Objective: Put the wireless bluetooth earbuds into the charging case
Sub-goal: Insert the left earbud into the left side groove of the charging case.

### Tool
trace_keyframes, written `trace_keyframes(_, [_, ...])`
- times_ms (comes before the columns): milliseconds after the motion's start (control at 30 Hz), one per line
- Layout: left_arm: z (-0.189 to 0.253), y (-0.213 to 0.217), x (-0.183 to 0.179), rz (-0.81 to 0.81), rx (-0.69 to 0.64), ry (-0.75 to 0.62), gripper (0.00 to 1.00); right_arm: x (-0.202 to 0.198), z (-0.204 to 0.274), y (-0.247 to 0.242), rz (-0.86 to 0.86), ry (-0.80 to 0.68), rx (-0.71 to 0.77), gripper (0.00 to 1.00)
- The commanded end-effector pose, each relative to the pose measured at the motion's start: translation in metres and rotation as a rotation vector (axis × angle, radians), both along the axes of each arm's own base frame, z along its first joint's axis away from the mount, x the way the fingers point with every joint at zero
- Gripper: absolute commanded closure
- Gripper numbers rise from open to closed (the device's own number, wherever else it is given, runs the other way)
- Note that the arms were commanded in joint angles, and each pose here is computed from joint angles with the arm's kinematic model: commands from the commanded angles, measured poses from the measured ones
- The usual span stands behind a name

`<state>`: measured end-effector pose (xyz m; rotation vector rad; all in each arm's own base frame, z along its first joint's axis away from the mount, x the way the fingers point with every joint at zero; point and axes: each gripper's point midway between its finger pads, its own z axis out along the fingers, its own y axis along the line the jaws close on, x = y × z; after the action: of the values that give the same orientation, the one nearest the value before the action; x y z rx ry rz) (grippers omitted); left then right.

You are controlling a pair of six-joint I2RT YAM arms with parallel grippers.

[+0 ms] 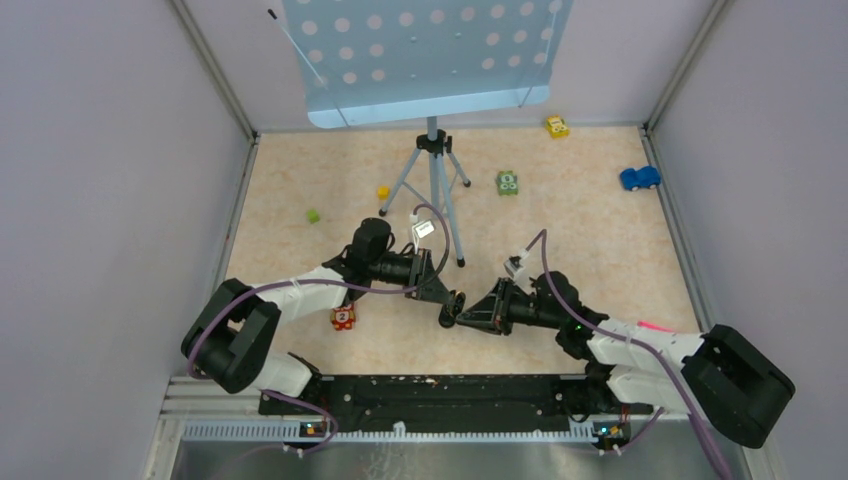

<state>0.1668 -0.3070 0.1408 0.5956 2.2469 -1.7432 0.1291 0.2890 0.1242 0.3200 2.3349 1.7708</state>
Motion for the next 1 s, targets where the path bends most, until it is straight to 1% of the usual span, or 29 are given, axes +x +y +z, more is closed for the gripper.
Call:
trace_keyframes(0, [0.0154, 0.0, -0.0067, -0.043, -0.047, -0.052, 1.0, 0.0086, 0.0046, -0.0021, -0.043, -0.036, 0.002, 1.0])
trace_keyframes(300, [0.0186, -0.0004, -0.0063, -0.047, -0.052, -0.059, 1.0, 0.0097, 0.0063, -0.0024, -0.047, -0.041, -0.005, 1.0])
trace_keyframes(967, [0.0221, -0.0013, -0.0061, -0.057, -0.057, -0.066, 1.0, 0.0067, 0.007, 0.0055, 0.009, -0.044, 0.005, 1.0])
